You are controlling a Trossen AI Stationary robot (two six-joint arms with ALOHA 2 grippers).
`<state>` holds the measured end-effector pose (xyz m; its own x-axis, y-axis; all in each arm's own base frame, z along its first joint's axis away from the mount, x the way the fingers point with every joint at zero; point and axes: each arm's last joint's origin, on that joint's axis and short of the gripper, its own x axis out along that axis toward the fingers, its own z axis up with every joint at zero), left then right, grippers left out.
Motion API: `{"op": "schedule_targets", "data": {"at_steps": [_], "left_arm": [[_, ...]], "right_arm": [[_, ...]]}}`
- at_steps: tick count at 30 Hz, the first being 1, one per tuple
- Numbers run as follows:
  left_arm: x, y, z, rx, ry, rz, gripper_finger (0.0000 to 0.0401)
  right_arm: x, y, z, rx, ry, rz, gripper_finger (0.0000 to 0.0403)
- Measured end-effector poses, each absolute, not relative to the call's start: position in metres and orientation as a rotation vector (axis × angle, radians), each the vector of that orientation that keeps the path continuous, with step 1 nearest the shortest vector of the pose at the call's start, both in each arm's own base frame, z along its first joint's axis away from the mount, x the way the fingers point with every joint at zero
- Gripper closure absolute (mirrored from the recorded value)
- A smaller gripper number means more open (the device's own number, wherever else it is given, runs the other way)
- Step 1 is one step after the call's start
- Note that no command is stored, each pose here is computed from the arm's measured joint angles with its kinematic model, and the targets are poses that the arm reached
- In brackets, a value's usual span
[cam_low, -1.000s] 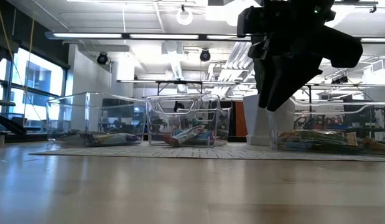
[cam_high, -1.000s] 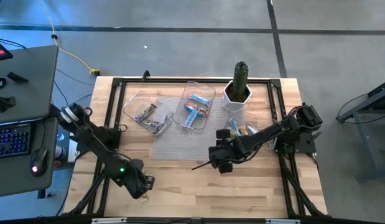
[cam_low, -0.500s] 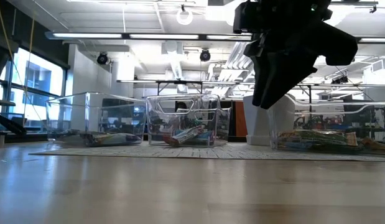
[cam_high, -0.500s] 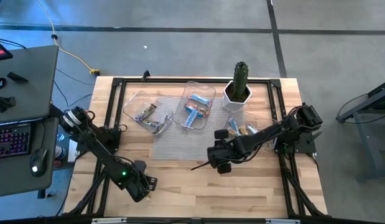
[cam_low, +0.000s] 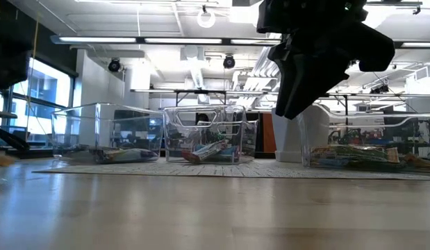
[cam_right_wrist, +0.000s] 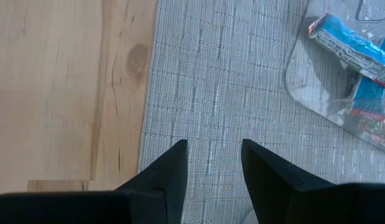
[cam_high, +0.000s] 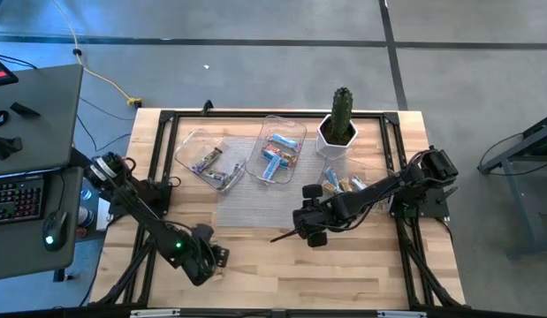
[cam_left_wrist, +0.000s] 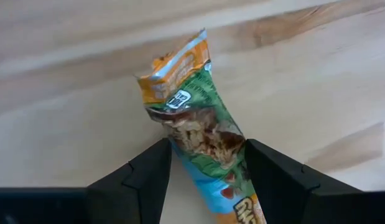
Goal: Pick and place Granola Bars by type
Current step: Put the yellow granola bar into the right transparent bin
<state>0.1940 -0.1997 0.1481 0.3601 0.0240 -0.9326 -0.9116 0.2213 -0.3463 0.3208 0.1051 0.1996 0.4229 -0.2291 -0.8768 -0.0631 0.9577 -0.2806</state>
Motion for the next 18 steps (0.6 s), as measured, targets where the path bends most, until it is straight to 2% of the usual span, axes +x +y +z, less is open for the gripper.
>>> {"op": "schedule_targets", "data": {"at_steps": [4,13,18], "left_arm": [[0.193,-0.198,0.146,-1.08,0.991,0.81,0.0201],[0.203,-0.191,0.132,-1.069,1.033,0.9,0.0204],[0.207,-0.19,0.138,-1.08,1.001,0.897,0.0234]], "right_arm": [[0.321,0.105,0.2,-0.289,1.134,-0.106,0.0269],[0.321,0.105,0.2,-0.292,1.133,-0.104,0.0269],[0.322,0.106,0.2,-0.294,1.122,-0.096,0.0269]]}}
